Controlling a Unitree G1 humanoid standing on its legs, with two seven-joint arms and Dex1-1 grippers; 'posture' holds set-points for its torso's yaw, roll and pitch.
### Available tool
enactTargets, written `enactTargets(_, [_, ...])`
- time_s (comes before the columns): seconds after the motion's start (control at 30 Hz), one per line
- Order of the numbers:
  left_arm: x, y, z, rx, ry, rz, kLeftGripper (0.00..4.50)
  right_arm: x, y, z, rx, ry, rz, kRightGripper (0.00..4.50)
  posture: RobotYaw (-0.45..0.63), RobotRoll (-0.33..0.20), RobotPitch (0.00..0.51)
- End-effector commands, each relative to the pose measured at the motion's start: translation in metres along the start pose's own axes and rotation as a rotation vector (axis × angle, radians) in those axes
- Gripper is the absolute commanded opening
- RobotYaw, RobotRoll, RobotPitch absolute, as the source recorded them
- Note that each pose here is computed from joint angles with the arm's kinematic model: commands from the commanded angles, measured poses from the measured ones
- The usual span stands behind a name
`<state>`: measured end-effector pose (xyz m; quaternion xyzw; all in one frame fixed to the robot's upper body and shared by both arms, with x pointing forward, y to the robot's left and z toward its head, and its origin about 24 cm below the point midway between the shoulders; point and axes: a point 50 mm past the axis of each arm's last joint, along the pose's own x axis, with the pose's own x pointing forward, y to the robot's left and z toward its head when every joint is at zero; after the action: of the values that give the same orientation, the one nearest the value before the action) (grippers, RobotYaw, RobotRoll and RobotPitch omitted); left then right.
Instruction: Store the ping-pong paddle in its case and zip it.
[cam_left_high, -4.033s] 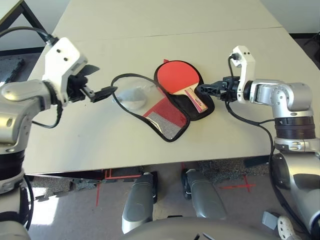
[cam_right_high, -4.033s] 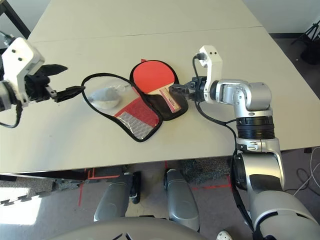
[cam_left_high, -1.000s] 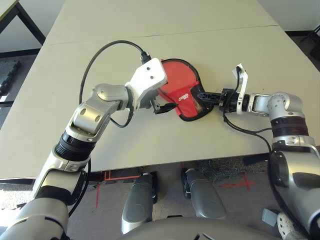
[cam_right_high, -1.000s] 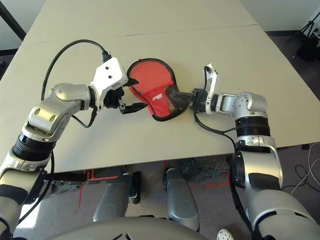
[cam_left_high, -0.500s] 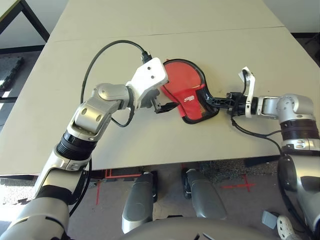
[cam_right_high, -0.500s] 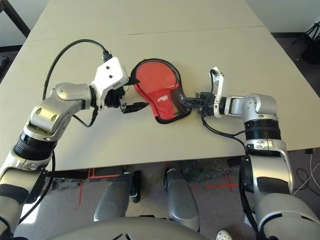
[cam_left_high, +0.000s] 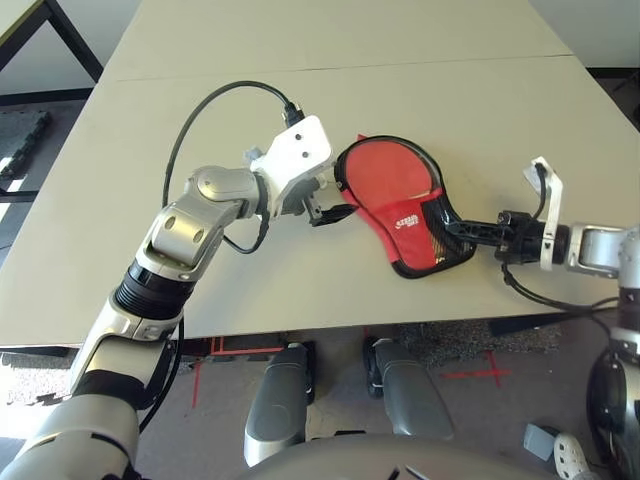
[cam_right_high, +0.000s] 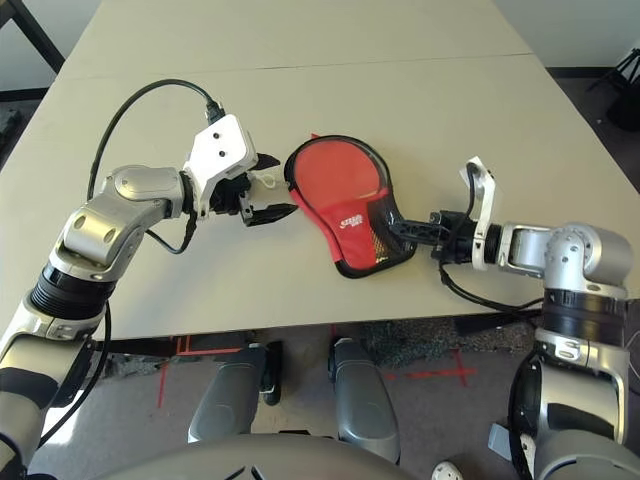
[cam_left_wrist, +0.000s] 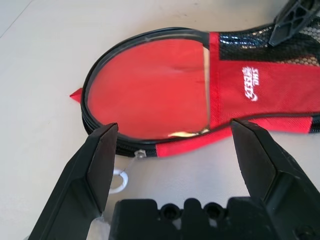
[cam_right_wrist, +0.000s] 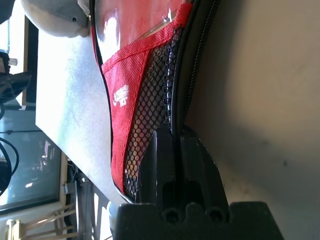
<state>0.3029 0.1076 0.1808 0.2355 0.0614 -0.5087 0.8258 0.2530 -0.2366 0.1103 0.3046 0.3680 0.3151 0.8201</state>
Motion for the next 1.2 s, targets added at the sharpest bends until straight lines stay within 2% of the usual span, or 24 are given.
enactTargets(0.03, [0.001,0.0,0.0,0.018,0.009,-0.01,4.5,-0.001,0.005,-0.012,0.018,0.009,0.014,0.02,0.03,0.0,0.195])
enactTargets(0.2, [0.001,0.001,0.0,0.02,0.008,-0.009,4.5,-0.006,0.001,-0.023,0.033,0.013,-0.007,0.02,0.02,0.0,0.197])
enactTargets(0.6, [0.001,0.0,-0.002,0.016,0.01,-0.006,4.5,-0.034,-0.005,-0.013,0.022,0.007,-0.081,0.02,0.02,0.0,0.2])
enactTargets(1.2, [0.001,0.0,-0.005,0.013,0.017,-0.007,4.5,-0.042,-0.006,-0.018,0.022,0.037,-0.103,0.02,0.02,0.0,0.2])
